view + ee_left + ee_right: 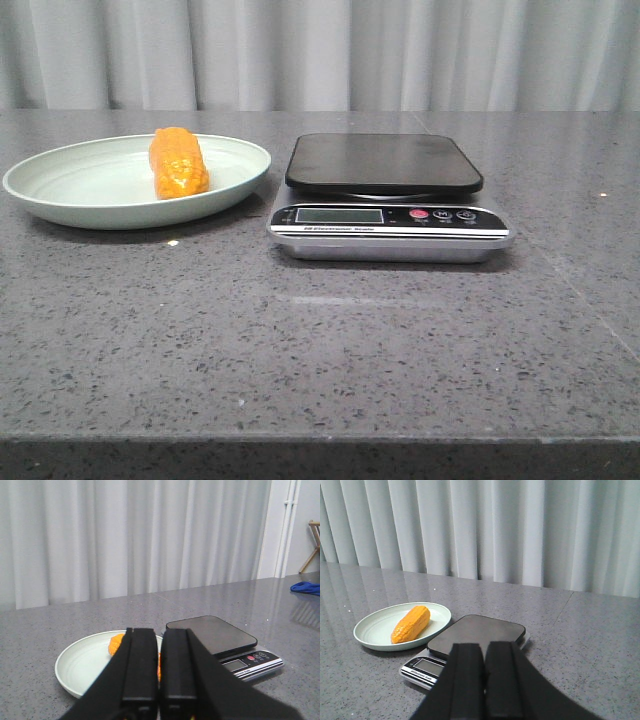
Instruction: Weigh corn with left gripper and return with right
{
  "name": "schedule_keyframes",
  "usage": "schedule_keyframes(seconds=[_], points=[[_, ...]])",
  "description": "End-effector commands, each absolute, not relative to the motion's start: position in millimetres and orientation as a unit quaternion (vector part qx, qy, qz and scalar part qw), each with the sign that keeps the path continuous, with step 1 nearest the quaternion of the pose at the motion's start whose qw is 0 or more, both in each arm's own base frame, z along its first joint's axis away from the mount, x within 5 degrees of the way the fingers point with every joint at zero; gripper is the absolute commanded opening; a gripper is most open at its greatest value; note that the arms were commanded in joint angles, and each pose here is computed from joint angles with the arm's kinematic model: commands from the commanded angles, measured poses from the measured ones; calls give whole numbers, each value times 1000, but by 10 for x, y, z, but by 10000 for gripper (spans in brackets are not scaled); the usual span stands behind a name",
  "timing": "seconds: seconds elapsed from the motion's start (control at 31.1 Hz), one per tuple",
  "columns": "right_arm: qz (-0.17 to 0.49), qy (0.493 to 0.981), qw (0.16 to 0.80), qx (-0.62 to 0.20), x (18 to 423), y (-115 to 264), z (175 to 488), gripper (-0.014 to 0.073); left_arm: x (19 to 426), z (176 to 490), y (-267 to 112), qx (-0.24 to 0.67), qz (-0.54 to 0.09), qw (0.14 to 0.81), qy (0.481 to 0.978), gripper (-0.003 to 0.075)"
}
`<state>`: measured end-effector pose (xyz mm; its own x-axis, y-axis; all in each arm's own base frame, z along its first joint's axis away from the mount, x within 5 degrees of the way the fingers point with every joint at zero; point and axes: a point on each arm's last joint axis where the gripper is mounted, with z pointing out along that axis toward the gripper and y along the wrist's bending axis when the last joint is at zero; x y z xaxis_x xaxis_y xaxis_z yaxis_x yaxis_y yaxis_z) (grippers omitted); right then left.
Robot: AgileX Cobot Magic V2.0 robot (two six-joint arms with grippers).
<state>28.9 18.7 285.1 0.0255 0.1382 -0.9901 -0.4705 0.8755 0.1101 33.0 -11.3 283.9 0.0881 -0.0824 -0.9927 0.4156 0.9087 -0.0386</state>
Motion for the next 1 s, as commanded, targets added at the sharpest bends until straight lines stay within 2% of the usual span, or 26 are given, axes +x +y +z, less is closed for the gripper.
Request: schedule_keyframes(seconds=[0.0, 0.23, 0.32, 0.52, 0.71, 0.81, 0.97], points=[[217, 631, 736, -114, 275, 165, 3004, 144, 307, 2981, -117, 127, -182, 752, 621, 127], [217, 631, 736, -114, 275, 165, 3004, 144, 322, 2945, -131, 129, -185, 753, 618, 127], [217, 631, 736, -114, 275, 165, 3004, 144, 353, 2856, -143, 108, -194, 742, 633, 127], [217, 631, 736, -114, 275, 165, 3004, 144, 466, 2564, -110, 74, -99, 739, 663, 127], [217, 631, 736, -114, 275, 165, 3004, 144, 551, 2160, 13, -11, 3, 721, 693, 127], [217, 631, 736, -114, 275, 165, 3004, 144, 543, 2029, 62, -53, 24, 712, 700, 127], [217, 632, 735, -114, 277, 166, 3002, 144, 539, 2023, 100, -80, 46, 706, 702, 127]])
